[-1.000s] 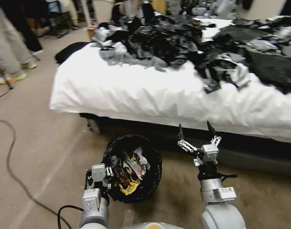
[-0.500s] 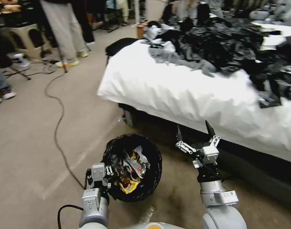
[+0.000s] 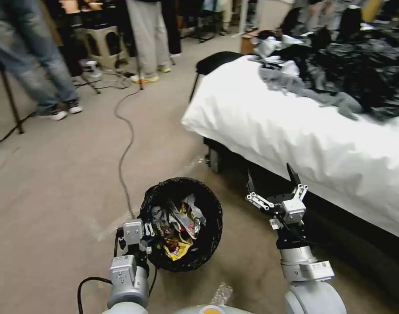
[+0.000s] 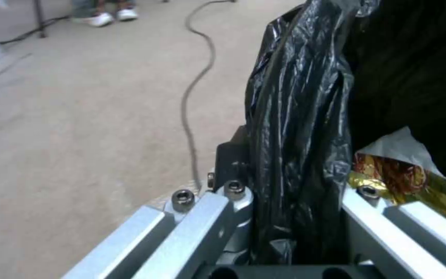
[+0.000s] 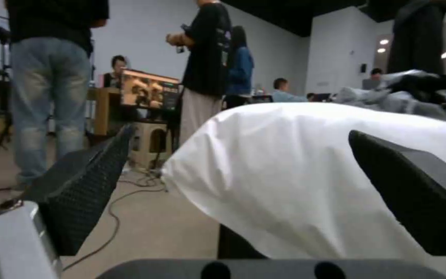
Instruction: Pick up the trash bin, then pick up the garbage from the floor and place it into the trash bin.
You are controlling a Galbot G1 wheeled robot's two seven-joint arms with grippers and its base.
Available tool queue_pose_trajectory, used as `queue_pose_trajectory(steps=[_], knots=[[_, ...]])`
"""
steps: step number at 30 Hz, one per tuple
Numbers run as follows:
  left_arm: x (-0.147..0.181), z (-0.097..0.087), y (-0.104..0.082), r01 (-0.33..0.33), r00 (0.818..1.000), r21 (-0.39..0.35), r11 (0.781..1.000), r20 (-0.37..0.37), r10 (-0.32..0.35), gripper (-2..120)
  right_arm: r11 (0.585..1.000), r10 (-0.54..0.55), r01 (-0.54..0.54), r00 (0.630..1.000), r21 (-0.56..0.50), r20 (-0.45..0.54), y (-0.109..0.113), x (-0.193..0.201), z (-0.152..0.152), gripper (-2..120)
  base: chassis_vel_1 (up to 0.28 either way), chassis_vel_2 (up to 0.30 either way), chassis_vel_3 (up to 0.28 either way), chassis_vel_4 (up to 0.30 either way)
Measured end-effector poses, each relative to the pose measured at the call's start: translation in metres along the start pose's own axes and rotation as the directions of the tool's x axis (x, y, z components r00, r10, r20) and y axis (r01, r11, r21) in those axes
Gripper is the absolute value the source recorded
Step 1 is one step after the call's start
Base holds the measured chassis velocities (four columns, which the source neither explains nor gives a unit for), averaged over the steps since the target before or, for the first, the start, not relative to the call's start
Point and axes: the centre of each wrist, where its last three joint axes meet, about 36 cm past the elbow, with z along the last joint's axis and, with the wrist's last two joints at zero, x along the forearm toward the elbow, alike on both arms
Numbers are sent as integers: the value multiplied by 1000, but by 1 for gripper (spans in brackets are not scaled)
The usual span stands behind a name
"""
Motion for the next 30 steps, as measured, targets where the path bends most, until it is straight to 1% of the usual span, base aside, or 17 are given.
queue_pose_trajectory(steps=[11,30], knots=[[1,-5,3,7,1000,-1,1000,12,-7,1,1000,-5,5,1000,-3,-3,3,3,2,100,127,125,131,121],[-1,-5,2,3,1000,10,1000,10,-4,1,1000,-24,24,1000,-15,13,6,3,5,100,127,119,125,124]])
